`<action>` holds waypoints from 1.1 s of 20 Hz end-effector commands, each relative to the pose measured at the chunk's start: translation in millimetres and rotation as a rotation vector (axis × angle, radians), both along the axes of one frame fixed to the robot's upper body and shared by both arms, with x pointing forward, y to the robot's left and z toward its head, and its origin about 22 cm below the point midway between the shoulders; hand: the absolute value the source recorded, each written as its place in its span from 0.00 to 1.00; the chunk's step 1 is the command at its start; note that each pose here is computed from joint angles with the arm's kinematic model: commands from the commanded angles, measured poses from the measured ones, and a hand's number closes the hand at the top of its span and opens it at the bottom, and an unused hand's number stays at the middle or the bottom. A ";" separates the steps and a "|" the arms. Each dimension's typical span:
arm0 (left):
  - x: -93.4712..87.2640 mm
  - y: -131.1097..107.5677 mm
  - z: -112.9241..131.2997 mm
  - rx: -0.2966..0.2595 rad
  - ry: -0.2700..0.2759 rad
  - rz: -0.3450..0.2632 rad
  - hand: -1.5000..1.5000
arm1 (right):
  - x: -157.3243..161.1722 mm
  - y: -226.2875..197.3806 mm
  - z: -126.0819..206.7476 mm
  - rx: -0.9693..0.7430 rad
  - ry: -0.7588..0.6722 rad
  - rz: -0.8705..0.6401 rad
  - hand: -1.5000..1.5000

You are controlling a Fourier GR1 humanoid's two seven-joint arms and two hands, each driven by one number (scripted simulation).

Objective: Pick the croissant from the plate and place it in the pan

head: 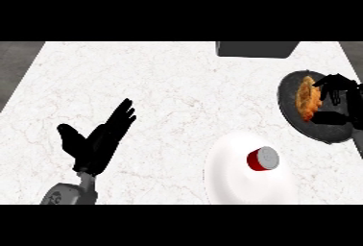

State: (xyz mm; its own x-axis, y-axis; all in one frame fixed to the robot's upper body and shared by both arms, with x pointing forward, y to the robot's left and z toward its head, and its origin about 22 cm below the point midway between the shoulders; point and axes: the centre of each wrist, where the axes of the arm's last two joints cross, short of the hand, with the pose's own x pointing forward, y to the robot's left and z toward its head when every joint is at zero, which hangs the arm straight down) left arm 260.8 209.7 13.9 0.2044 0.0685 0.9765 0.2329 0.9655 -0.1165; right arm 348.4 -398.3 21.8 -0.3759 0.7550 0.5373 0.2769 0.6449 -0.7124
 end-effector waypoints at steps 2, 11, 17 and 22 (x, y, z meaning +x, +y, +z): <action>-11.8 -9.9 -0.8 0.017 -0.020 -0.013 0.50 | 8.0 -6.1 -17.0 0.001 0.003 -0.045 1.00; 0.8 -16.5 9.8 0.012 -0.027 -0.047 0.50 | 21.3 -5.5 -10.0 -0.201 0.282 -0.119 0.00; -0.4 -11.4 2.5 0.009 -0.002 -0.049 0.50 | 15.3 -12.3 -14.1 0.025 0.264 0.006 0.00; -0.3 -8.7 4.9 -0.002 -0.026 -0.039 0.50 | 23.0 -13.8 -1.4 0.322 0.200 0.061 0.00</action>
